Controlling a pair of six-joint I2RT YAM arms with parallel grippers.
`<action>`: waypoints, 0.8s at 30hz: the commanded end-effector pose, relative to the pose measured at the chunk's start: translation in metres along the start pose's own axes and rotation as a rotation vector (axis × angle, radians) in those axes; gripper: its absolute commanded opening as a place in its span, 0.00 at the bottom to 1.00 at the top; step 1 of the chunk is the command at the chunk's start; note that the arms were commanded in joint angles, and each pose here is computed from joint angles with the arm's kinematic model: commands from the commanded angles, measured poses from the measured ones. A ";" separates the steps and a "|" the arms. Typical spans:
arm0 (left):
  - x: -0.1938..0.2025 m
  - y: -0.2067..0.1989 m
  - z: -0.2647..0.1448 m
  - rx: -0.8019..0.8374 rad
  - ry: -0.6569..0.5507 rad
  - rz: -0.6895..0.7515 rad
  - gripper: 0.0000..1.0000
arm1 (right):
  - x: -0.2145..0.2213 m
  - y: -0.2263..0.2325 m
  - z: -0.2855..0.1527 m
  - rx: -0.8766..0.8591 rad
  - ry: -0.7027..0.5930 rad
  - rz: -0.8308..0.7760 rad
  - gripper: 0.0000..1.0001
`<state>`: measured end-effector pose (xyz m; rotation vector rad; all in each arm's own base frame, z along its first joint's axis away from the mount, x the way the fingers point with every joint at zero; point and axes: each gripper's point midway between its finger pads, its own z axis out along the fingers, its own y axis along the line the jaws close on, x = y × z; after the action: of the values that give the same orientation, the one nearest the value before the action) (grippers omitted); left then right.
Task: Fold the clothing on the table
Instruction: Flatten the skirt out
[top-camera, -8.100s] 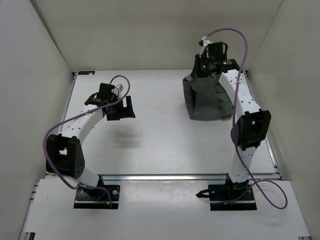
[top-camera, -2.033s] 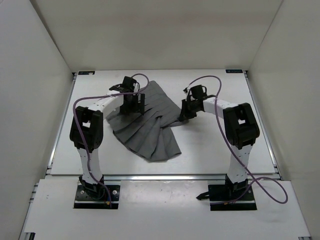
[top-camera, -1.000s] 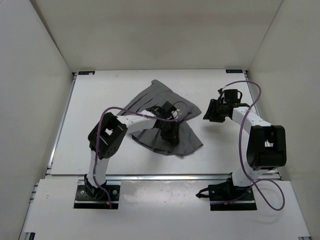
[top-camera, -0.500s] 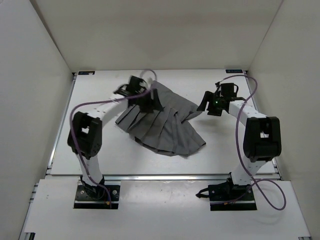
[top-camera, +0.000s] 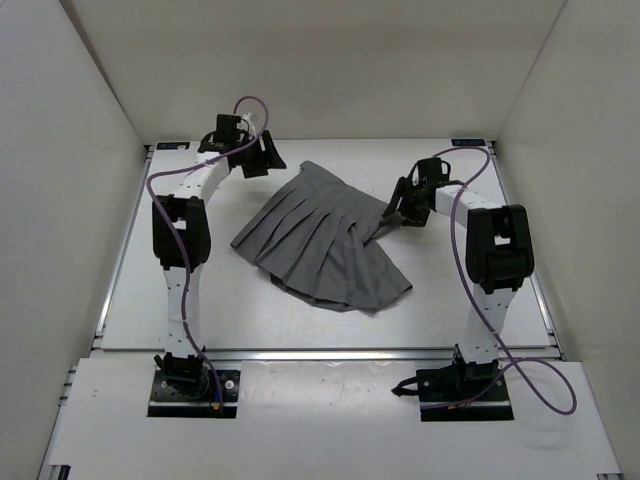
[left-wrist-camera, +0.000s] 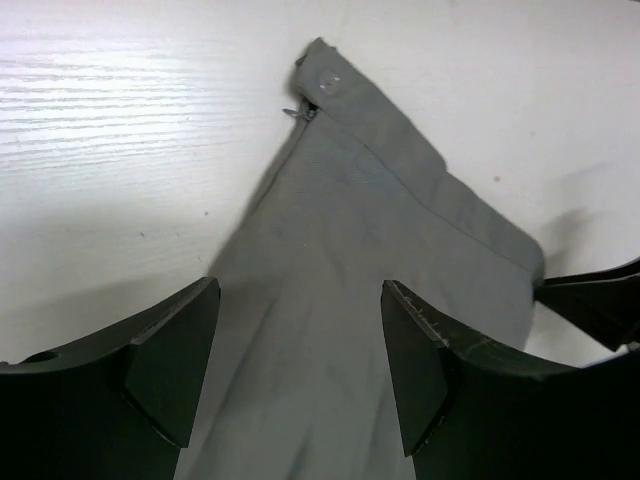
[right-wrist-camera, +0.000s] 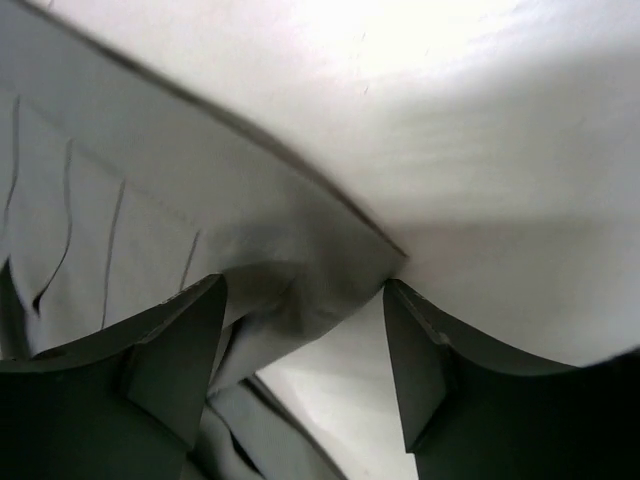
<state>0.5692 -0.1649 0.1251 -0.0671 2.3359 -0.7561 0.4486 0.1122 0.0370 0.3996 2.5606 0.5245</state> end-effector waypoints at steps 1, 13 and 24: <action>-0.013 -0.021 0.007 0.063 -0.022 0.030 0.76 | -0.016 -0.008 0.009 0.108 -0.032 0.010 0.60; 0.021 -0.011 0.046 0.081 0.054 0.000 0.76 | -0.026 0.007 0.049 0.104 0.042 -0.087 0.27; 0.036 0.027 0.038 -0.117 0.099 0.057 0.64 | -0.086 0.022 0.064 -0.004 -0.013 -0.287 0.20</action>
<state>0.5747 -0.1726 0.0475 -0.0664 2.4631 -0.7033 0.5500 0.1311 0.0293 0.0965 2.5445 0.4387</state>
